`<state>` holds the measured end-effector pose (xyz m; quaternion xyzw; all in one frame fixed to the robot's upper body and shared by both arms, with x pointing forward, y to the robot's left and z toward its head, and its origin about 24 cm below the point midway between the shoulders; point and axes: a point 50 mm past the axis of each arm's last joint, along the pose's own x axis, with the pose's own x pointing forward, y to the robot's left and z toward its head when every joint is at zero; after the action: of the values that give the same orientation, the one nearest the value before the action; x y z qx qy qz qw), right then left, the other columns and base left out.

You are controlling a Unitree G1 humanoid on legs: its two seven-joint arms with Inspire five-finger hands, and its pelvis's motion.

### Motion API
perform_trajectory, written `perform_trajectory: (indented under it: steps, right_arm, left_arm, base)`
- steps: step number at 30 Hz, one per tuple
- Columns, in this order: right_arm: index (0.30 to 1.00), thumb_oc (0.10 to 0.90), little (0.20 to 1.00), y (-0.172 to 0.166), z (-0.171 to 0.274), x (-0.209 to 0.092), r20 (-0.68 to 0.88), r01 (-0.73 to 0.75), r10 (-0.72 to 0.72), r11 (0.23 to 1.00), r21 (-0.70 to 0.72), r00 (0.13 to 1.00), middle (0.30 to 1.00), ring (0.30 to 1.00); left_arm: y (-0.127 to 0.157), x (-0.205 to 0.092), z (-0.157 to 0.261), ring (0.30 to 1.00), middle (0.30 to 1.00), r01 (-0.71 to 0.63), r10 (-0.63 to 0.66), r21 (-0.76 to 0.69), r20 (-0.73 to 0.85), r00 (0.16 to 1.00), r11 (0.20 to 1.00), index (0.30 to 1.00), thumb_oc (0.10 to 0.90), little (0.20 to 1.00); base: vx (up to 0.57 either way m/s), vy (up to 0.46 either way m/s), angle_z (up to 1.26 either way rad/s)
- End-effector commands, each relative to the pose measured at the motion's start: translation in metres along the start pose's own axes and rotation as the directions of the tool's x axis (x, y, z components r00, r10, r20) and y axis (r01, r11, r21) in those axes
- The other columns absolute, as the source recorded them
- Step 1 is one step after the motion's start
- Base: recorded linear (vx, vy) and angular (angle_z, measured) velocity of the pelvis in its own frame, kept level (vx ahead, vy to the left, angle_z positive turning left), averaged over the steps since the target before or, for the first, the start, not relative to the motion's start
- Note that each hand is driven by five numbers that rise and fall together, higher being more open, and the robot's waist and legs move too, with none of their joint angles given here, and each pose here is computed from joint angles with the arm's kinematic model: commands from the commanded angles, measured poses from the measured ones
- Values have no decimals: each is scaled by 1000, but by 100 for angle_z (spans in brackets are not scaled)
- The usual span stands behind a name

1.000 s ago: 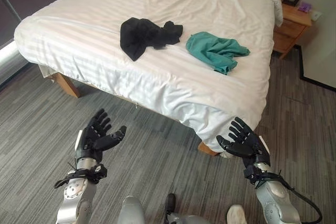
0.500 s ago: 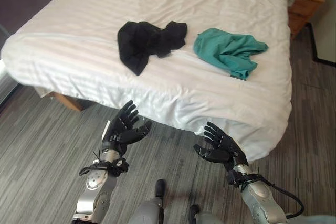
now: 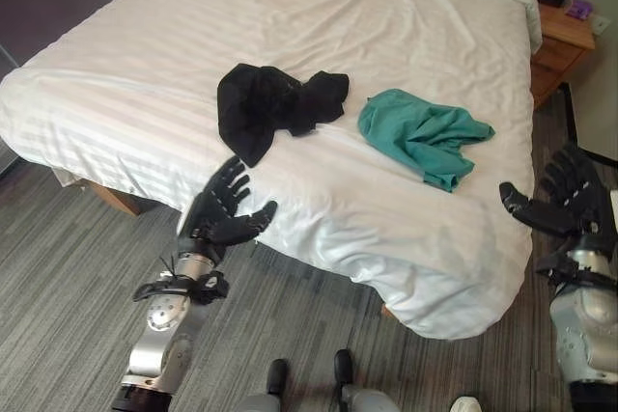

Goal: Pick up bed clothes into laundry basket.

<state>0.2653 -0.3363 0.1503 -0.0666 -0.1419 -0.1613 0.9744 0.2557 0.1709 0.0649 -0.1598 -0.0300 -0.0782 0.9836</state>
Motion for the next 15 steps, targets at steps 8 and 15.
perform_trajectory:
  steps: [8, 15]
  right_arm:
    - [900, 800, 900, -10, 158, 106, 224, 59, 127, 737, -674, 966, 900, 900]
    - [900, 800, 900, 10, 199, 138, 184, 129, 109, 385, -914, 977, 900, 900]
  left_arm:
    - [-65, 2, 25, 900, 900, 463, -464, 37, 62, 884, 886, 900, 800, 900]
    - [-49, -22, 13, 900, 900, 459, -462, -98, -5, 887, 883, 900, 800, 900]
  base:
    - [22, -31, 16]
    - [8, -37, 14]
